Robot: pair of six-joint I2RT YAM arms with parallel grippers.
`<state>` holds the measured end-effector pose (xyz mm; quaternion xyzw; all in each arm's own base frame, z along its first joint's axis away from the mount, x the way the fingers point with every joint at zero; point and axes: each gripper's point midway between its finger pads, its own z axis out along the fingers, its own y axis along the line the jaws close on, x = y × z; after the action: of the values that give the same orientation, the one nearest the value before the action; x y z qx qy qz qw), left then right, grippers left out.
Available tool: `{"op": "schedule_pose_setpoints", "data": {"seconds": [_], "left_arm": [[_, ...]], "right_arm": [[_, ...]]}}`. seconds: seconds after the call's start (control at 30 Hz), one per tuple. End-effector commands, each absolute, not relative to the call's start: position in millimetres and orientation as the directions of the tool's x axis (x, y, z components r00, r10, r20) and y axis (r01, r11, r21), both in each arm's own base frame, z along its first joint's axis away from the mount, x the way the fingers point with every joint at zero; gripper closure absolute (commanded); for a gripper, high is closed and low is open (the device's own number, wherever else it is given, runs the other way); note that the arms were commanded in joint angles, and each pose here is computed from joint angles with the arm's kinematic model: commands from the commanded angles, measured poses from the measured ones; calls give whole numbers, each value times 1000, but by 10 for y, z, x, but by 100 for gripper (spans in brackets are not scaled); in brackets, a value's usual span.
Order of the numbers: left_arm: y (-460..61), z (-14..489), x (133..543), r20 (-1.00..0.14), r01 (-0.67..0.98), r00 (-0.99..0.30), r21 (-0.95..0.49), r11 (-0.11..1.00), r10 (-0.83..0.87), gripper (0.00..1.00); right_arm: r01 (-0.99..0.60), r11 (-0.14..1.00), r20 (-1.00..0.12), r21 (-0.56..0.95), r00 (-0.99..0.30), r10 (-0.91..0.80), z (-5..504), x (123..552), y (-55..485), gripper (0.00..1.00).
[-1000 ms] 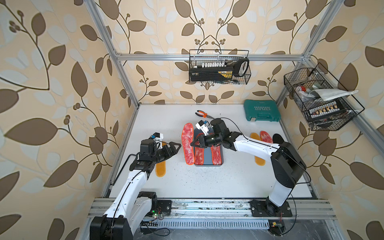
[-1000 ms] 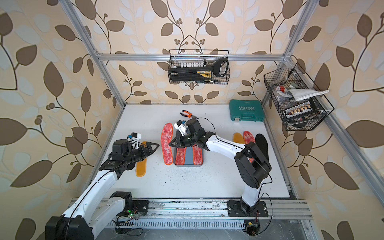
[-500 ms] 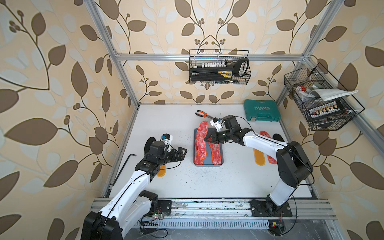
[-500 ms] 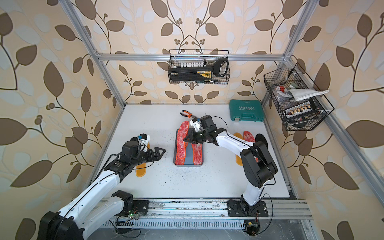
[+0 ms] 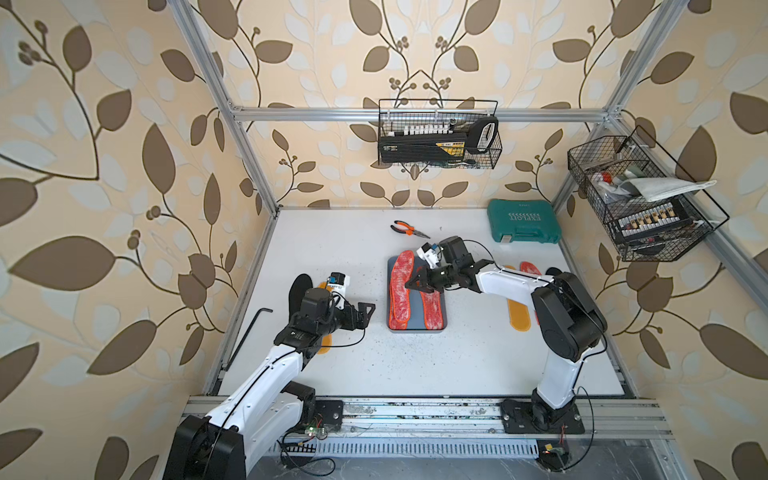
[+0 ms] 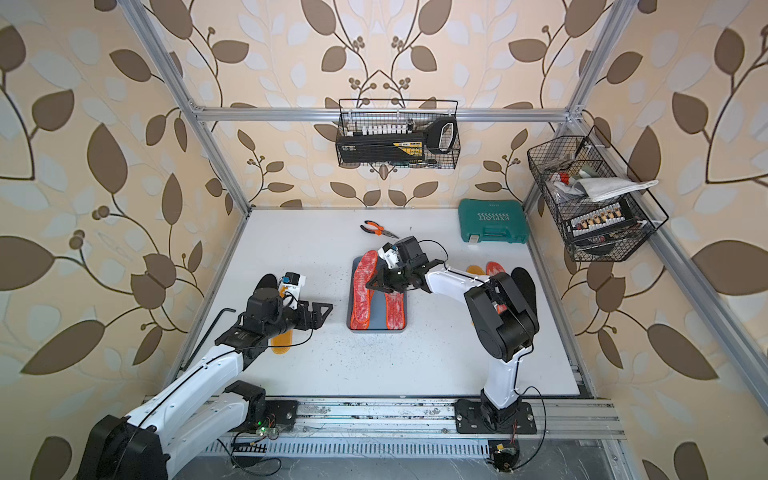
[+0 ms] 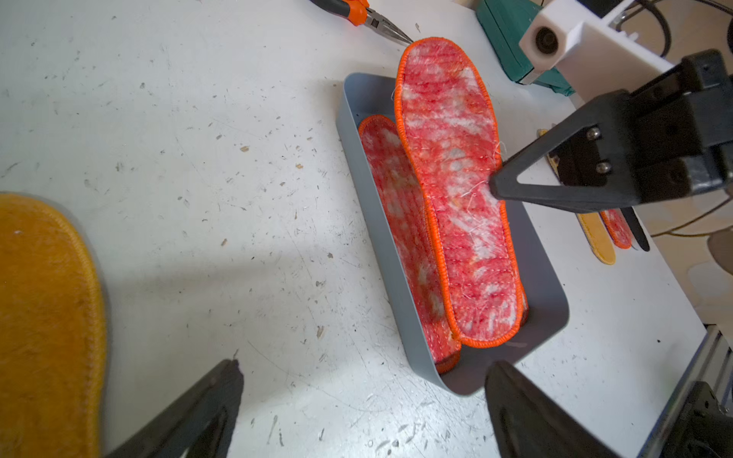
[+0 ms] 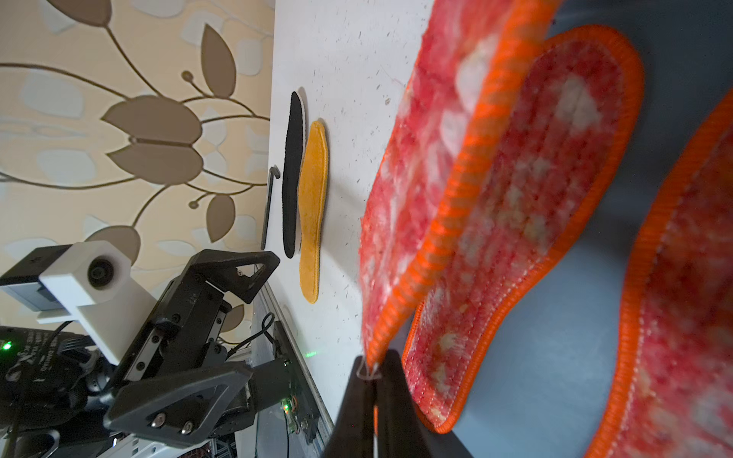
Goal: Put the insoles into the storage box
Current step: Place the insole in the storage box.
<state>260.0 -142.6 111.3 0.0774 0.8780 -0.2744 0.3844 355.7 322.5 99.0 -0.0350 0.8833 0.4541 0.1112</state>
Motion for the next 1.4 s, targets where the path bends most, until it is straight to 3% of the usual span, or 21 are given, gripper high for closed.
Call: {"op": "schedule_pose_setpoints", "data": {"seconds": [0.0, 0.67, 1.1, 1.23, 1.37], "left_arm": [[-1451, 1167, 2654, -755, 380, -653, -394, 837, -58, 1], [-1404, 1147, 2675, -758, 357, -649, -382, 852, -68, 1], [-1387, 1122, 2685, -750, 342, -658, -381, 859, -71, 1], [-1385, 1124, 2689, -751, 341, -656, -380, 860, -71, 1], [-1389, 1127, 2689, -751, 342, -657, -382, 859, -72, 1]], "right_arm": [[-148, 572, -204, 807, -978, 34, 857, 3543, 3277, 100], [-126, 618, -182, 776, -983, 27, 613, 3546, 3326, 100], [-126, 746, -149, 653, -988, -36, 334, 3504, 3222, 100], [-123, 760, -142, 639, -989, -40, 320, 3496, 3197, 93], [-123, 766, -143, 630, -989, -41, 339, 3488, 3199, 79]]}}
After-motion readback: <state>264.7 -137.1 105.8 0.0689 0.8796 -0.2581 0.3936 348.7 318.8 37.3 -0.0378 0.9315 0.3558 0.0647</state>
